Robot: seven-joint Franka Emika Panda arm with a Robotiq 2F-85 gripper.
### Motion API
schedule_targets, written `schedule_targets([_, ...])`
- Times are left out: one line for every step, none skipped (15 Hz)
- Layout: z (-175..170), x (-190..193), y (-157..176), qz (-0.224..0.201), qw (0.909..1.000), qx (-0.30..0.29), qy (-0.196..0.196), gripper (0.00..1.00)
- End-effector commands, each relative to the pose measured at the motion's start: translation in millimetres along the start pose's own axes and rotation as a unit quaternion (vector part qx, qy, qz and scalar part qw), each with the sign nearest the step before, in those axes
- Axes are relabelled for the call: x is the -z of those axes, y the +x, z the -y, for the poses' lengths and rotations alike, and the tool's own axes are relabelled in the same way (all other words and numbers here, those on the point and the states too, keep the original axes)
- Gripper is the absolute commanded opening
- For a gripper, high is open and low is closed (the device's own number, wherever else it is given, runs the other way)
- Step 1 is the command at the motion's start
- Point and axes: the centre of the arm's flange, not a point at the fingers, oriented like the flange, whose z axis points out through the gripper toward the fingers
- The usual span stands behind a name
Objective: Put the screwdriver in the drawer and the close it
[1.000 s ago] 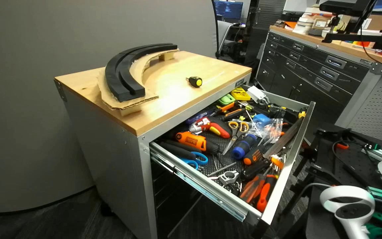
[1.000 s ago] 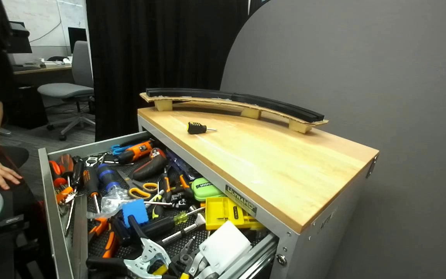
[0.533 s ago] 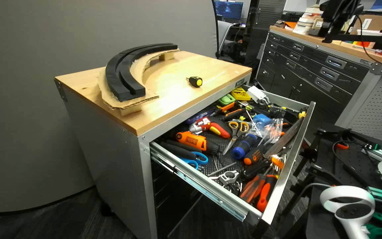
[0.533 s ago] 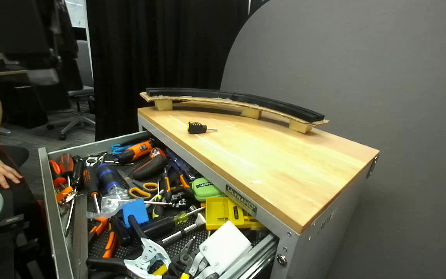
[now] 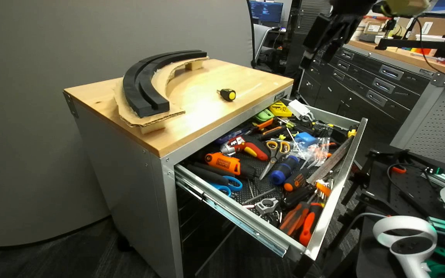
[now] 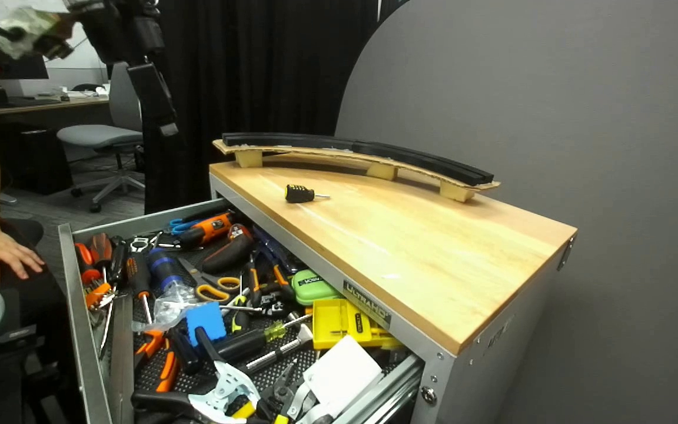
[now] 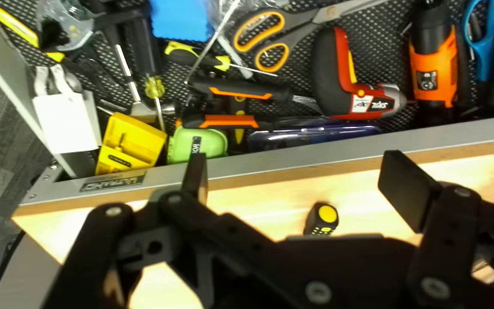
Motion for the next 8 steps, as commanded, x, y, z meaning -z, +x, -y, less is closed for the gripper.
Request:
schedule_targets([51.3, -35.4, 43.4, -0.03, 0.9995, -0.007, 0.004, 1.0])
schedule_targets([61.5, -42.9, 51.0, -0.033, 0.9994, -0.003, 0.004, 1.0])
schedule_targets([70.0, -49.4, 59.9, -0.035, 0.9994, -0.003, 0.001, 1.0])
schedule_targets([77.1, -55.5, 68.6, -0.036, 0.9993, -0.004, -0.003, 1.0])
schedule_targets([82.6, -61.6, 76.9, -0.039, 0.9992, -0.004, -0.009, 1.0])
schedule_targets([91.4, -68.5, 85.7, -0.041, 0.999, -0.007, -0.014, 1.0])
schedule_targets([99.1, -75.0, 93.7, -0.041, 0.9989, -0.007, -0.021, 1.0])
schedule_targets([107.8, -82.5, 101.7, -0.038, 0.9987, -0.011, -0.032, 1.0])
